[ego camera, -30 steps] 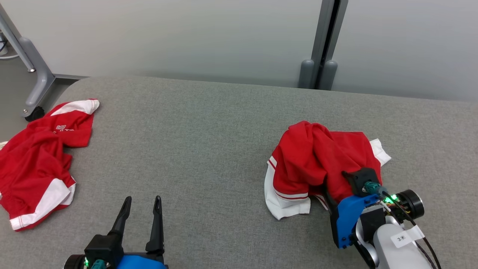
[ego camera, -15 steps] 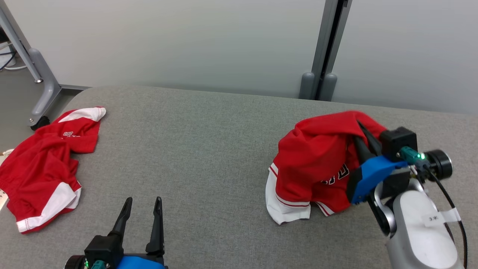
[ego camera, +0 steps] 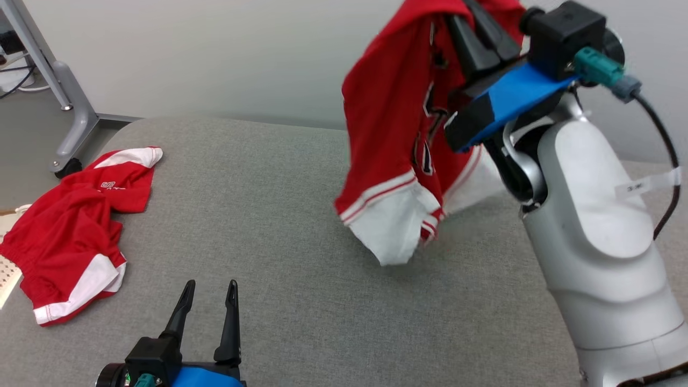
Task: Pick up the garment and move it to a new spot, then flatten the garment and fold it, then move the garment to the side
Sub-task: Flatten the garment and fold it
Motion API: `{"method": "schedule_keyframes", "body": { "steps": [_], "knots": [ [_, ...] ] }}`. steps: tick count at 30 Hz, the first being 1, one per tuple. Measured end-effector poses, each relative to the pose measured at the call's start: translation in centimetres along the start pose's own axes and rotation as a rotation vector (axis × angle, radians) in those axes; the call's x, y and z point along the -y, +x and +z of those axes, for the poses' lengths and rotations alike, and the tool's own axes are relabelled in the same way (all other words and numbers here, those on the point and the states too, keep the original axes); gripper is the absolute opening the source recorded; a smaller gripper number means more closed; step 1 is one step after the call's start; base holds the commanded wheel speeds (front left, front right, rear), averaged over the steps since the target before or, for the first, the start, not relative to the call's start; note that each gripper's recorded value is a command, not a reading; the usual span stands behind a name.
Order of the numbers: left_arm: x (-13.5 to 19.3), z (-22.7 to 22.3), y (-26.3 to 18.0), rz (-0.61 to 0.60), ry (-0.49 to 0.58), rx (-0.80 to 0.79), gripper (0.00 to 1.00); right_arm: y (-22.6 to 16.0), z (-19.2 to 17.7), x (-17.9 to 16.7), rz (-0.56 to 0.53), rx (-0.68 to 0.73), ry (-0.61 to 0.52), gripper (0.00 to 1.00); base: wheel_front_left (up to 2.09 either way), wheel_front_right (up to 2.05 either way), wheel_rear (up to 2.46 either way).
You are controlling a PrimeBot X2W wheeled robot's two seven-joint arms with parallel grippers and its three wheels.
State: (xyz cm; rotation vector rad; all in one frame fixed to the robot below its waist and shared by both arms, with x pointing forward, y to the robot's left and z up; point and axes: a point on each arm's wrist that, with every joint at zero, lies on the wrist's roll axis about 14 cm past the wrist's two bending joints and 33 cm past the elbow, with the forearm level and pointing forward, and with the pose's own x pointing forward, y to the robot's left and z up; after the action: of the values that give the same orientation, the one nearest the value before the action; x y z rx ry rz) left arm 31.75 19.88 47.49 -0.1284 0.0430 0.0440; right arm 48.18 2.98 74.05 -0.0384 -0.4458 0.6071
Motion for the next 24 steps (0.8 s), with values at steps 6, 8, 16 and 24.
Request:
{"method": "schedule_keyframes", "body": {
  "steps": [6,8,16,24],
  "knots": [
    [-0.4,0.2,0.1,0.014,0.001,0.008,1.0,1.2,2.0,1.7,-0.04,0.113,0.028,0.0,0.0,0.0,0.0],
    [-0.4,0.1,0.3,0.015,0.002,0.005,1.0,0.6,0.3,3.3,-0.091,0.074,0.019,0.0,0.0,0.0,0.0],
    [0.1,-0.3,1.8,-0.005,0.007,-0.009,1.0,-10.1,-16.0,10.4,-0.331,-0.399,0.011,0.0,0.0,0.0,0.0],
    [0.8,-0.5,2.7,-0.031,0.009,-0.014,1.0,-20.4,-22.8,13.2,-0.481,-0.68,-0.018,1.0,0.0,0.0,0.0]
  ]
}}
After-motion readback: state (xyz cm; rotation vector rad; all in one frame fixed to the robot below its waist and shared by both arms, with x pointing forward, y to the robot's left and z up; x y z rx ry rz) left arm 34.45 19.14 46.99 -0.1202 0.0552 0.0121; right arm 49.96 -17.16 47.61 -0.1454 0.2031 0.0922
